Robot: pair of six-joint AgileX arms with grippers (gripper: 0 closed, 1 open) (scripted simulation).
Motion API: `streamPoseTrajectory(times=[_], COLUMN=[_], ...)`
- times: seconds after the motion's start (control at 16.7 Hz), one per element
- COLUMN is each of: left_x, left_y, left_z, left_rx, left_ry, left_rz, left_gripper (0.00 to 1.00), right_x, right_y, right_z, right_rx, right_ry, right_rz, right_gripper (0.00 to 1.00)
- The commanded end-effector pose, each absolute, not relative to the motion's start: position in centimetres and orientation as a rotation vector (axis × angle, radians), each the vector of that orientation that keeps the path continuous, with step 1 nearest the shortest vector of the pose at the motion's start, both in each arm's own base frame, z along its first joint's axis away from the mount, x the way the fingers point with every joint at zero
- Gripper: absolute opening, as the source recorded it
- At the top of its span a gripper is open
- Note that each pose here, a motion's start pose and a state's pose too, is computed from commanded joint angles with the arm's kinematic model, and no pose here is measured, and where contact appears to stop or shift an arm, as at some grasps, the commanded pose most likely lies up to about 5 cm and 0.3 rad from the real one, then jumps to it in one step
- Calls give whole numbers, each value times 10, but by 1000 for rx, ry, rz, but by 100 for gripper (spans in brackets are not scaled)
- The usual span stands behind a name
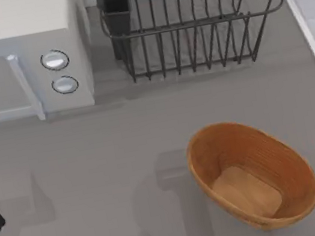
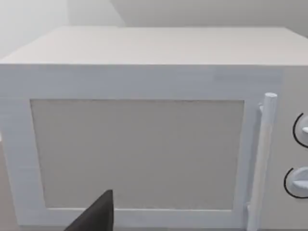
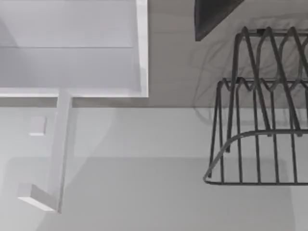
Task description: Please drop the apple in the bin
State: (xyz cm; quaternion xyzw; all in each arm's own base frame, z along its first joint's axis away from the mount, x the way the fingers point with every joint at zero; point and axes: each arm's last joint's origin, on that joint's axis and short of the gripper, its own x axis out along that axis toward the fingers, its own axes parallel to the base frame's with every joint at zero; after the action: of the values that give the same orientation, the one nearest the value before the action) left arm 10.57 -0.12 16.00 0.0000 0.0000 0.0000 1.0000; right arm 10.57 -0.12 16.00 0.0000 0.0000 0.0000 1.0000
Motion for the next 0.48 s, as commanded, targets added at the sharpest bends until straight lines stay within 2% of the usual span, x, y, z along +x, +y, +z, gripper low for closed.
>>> streamPoseTrajectory(times=[0.24, 0.48], left_x=[106, 112], left_y=[0, 8], left_z=[165, 196], left_rx=[12, 88], left_ry=[14, 107], left_rz=[6, 36], left_gripper=[100, 100], right_x=[106, 106], right_y=[-1, -1], right_z=[160, 160], right_rx=[0, 0], right_ry=[0, 0], right_rz=[0, 0], right_gripper=[100, 100])
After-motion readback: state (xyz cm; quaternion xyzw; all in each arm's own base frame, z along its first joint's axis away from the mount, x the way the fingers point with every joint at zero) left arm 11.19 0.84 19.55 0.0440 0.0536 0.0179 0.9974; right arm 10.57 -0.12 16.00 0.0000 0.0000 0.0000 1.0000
